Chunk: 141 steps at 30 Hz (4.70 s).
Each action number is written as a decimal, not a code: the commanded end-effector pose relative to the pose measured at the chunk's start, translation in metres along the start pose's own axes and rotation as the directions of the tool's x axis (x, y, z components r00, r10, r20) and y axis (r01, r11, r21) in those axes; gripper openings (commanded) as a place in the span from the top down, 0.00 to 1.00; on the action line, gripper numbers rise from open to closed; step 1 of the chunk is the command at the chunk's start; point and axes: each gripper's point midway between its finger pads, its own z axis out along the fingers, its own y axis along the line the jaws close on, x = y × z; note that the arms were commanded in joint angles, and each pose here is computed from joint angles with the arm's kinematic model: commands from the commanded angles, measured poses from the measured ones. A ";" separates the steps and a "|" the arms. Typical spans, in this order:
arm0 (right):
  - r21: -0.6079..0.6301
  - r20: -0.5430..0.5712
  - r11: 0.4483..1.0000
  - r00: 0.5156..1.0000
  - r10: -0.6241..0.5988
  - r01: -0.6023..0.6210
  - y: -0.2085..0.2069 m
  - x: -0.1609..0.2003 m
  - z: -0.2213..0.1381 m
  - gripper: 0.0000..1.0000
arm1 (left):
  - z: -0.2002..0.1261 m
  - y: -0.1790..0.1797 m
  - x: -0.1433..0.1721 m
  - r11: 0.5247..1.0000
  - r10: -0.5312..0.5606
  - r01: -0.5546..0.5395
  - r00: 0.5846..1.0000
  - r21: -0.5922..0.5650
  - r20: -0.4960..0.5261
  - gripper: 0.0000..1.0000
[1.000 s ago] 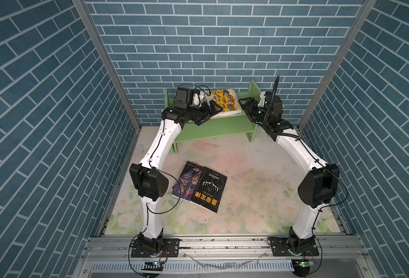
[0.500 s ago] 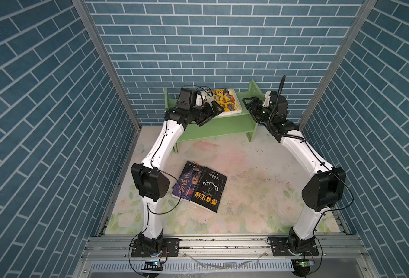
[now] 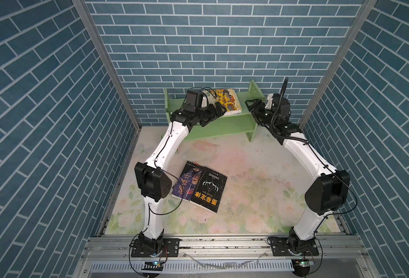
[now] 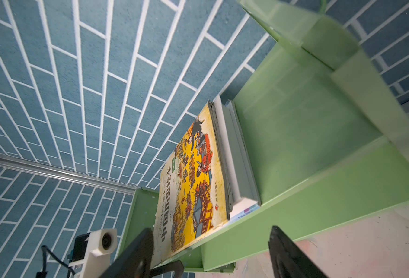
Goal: Stacking books/files
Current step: Move the book to the bookshelf, then pick up the book at the center of the table.
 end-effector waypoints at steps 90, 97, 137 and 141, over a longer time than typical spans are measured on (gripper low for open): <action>0.062 0.067 0.998 0.998 -0.007 0.003 -0.012 -0.006 -0.056 0.25 | 0.046 -0.093 -0.009 0.929 -0.132 0.118 0.991 0.351 0.016 0.00; 0.057 0.061 0.998 0.998 -0.006 0.002 -0.012 -0.003 -0.059 0.25 | -0.002 -0.115 -0.008 0.931 -0.052 0.026 0.997 0.364 0.061 0.00; 0.112 -0.653 0.993 0.756 0.048 0.033 -0.124 0.258 0.010 0.08 | -0.164 0.164 0.340 0.773 -0.442 0.451 0.887 -0.446 0.131 0.00; 0.139 -0.690 0.989 0.721 0.066 0.043 -0.138 0.282 0.007 0.08 | -0.161 0.167 0.348 0.769 -0.435 0.448 0.890 -0.456 0.141 0.00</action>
